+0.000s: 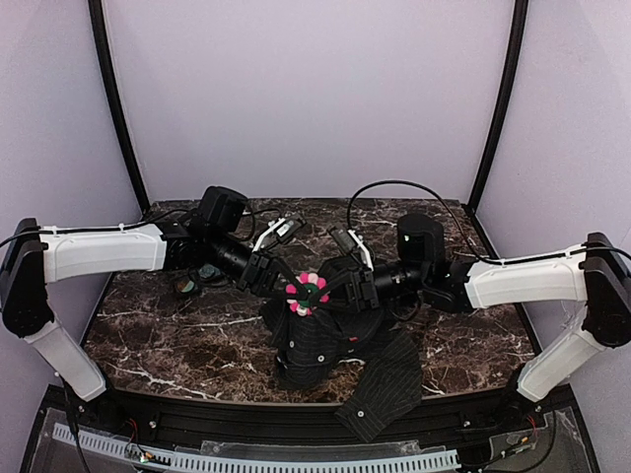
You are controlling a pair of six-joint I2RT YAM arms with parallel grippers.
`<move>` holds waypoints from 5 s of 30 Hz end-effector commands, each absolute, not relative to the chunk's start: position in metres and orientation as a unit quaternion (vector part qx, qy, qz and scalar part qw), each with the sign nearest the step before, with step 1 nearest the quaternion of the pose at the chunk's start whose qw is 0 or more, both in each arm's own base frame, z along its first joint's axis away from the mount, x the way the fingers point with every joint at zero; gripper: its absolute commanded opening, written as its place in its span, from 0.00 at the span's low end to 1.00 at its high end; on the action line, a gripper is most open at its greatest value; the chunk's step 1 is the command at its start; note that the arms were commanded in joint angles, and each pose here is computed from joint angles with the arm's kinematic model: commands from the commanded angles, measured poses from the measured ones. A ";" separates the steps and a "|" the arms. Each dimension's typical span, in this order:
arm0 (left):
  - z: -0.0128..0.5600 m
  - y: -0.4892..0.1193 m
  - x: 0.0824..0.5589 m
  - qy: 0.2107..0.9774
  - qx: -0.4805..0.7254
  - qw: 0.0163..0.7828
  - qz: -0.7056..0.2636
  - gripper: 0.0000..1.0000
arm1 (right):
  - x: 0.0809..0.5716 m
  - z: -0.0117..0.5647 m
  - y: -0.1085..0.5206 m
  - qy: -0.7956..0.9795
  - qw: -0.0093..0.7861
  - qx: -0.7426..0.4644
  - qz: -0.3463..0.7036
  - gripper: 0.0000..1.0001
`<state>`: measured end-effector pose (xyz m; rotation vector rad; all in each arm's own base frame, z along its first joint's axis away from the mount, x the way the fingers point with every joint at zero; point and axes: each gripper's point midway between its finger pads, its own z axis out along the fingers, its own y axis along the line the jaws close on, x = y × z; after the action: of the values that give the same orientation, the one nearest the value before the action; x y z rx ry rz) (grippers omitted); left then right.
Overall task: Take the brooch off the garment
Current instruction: Pass from the left arm to the right, then open the brooch with the crumpled clothing.
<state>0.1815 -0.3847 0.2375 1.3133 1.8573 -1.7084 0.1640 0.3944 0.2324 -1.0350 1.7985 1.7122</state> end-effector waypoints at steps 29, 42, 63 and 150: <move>0.252 -0.389 0.165 0.622 0.483 0.153 -0.597 0.01 | 0.214 0.181 0.407 0.758 0.208 -0.258 0.562 0.00; 0.252 -0.400 0.136 0.601 0.506 0.127 -0.606 0.01 | 0.232 0.167 0.414 0.769 0.197 -0.268 0.546 0.01; 0.252 -0.388 0.166 0.638 0.492 0.161 -0.571 0.63 | 0.222 0.211 0.400 0.719 0.240 -0.310 0.574 0.00; 0.252 -0.376 0.189 0.647 0.465 0.175 -0.579 0.01 | 0.203 0.235 0.392 0.693 0.263 -0.342 0.577 0.46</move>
<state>0.1931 -0.3777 0.2333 1.2969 1.9126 -1.6241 0.2021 0.3848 0.2279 -0.9244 1.9203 1.5399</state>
